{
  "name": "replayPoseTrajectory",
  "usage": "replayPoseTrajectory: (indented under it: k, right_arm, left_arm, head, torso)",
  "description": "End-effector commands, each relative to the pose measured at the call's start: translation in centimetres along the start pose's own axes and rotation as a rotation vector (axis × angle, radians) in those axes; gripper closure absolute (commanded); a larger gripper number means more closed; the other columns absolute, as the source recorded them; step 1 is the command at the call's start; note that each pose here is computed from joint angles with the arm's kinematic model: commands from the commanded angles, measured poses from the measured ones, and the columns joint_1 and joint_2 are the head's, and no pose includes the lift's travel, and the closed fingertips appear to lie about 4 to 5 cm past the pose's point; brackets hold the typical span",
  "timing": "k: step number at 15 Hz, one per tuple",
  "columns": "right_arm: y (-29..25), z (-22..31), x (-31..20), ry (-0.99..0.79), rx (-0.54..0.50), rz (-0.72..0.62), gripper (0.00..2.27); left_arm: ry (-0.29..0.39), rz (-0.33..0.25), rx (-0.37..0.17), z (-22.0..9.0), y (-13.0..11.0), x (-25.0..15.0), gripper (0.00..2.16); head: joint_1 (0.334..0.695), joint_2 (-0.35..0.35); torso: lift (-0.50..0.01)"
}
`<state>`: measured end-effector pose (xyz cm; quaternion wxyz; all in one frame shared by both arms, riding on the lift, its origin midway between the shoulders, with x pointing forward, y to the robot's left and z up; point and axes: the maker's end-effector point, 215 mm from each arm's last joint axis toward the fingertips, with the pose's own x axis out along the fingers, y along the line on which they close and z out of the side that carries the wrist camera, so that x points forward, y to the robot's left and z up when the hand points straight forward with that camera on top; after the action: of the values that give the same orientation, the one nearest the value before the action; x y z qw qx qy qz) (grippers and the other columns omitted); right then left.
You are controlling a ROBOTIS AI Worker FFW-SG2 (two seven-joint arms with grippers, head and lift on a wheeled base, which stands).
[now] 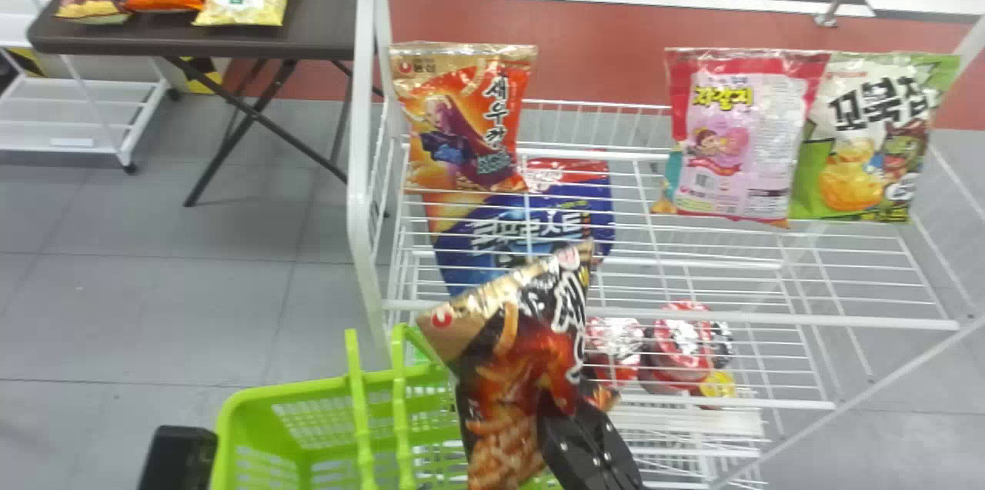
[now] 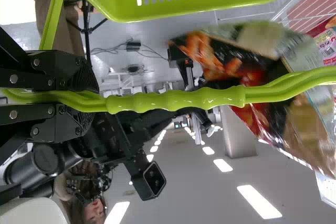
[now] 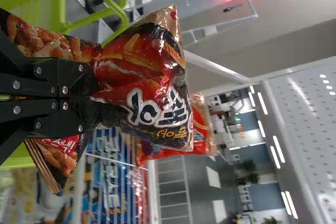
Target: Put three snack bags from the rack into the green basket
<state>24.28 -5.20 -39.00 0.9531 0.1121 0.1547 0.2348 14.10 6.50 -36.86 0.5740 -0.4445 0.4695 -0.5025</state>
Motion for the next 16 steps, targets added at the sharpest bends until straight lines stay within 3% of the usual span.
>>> replayPoseTrajectory:
  k: [1, 3, 4, 5, 6, 9, 12, 14, 16]
  right_arm:
    - [1.3, -4.0, 0.0, 0.097, 0.017, 0.026, 2.24]
    - [2.0, -5.6, -0.1, 0.13, 0.032, 0.041, 2.03]
    - [2.3, -6.1, -0.2, 0.145, 0.037, 0.048, 1.65]
    - [2.5, -6.5, -0.4, 0.157, 0.033, 0.056, 0.9]
    - [2.6, -7.0, -0.6, 0.181, 0.03, 0.061, 0.0]
    - [1.7, -5.6, -0.9, 0.174, 0.026, 0.043, 0.02]
    - [-2.3, -2.1, -0.9, 0.108, -0.022, -0.023, 0.04]
    - [-7.1, 1.8, -0.2, 0.018, -0.074, -0.073, 0.07]
    - [-12.4, 3.5, 0.7, 0.014, -0.121, -0.173, 0.05]
  left_arm:
    - [-0.002, -0.001, 0.002, 0.2, 0.0, 0.0, 2.15]
    - [-0.001, 0.002, 0.002, 0.2, 0.1, 0.1, 2.15]
    - [-0.002, 0.004, 0.002, 0.3, 0.2, 0.1, 2.15]
    - [-0.003, 0.005, 0.003, 0.4, 0.2, 0.0, 2.15]
    - [-0.002, 0.006, 0.003, 0.5, 0.3, 0.0, 2.15]
    - [-0.003, 0.005, -0.001, 0.5, 0.5, 0.0, 2.15]
    - [-0.003, 0.0, -0.006, 0.5, 0.5, 0.0, 2.15]
    - [-0.002, -0.001, -0.012, 0.4, 0.6, 0.1, 2.15]
    - [0.001, -0.005, -0.016, 0.3, 0.6, 0.2, 2.15]
  head:
    - [0.695, 0.028]
    - [0.695, 0.078]
    - [0.695, 0.115]
    - [0.695, 0.131]
    - [0.695, 0.143]
    - [0.695, 0.164]
    - [0.695, 0.116]
    - [0.695, 0.046]
    - [0.695, -0.099]
  torso:
    - [0.0]
    - [0.0]
    - [0.0]
    - [0.0]
    - [0.0]
    - [0.0]
    - [0.0]
    - [0.0]
    - [0.0]
